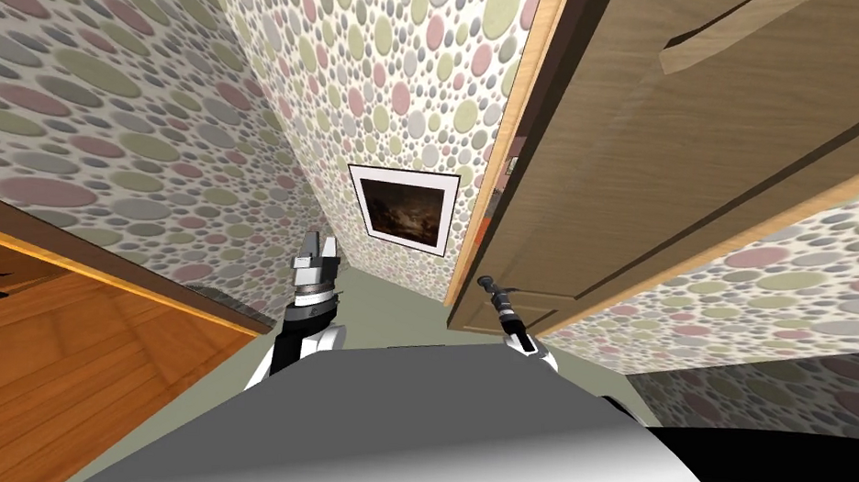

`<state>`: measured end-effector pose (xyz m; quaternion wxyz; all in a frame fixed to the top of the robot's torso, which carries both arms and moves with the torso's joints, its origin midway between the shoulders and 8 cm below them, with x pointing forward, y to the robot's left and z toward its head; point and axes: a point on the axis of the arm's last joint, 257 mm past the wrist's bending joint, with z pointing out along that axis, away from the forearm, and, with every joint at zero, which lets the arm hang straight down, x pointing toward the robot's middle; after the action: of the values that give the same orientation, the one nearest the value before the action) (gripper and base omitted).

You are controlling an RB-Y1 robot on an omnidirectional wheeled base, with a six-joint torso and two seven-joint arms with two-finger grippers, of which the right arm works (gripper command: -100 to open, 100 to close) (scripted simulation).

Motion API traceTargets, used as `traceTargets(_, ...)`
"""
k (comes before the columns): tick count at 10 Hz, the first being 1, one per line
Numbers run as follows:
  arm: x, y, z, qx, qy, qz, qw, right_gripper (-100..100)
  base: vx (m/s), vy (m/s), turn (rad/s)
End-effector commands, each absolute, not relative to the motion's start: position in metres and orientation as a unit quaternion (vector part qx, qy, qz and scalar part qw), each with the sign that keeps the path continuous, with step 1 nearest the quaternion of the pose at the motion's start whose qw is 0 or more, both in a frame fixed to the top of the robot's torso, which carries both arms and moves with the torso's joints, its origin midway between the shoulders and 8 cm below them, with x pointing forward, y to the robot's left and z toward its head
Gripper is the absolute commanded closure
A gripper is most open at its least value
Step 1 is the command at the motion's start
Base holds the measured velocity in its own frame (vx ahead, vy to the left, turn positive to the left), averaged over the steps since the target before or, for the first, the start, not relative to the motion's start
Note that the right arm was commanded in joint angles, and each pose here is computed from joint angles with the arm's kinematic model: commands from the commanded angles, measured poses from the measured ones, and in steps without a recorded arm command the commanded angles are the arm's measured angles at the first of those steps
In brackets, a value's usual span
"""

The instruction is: Pull the door open

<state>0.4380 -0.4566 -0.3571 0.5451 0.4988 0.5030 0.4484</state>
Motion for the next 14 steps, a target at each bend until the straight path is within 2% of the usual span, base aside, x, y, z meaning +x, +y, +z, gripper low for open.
traceTargets(1, 0.432, -0.454, -0.356, 0.491, 0.509, 0.455, 0.54, 100, -0.206, -0.054, 0.134)
traceTargets(6, 0.42, -0.448, -0.357, 0.479, 0.522, 0.47, 0.527, 100, -0.209, -0.068, 0.093)
traceTargets(14, 0.373, -0.455, -0.355, 0.458, 0.539, 0.49, 0.51, 100, -0.217, -0.08, 0.172)
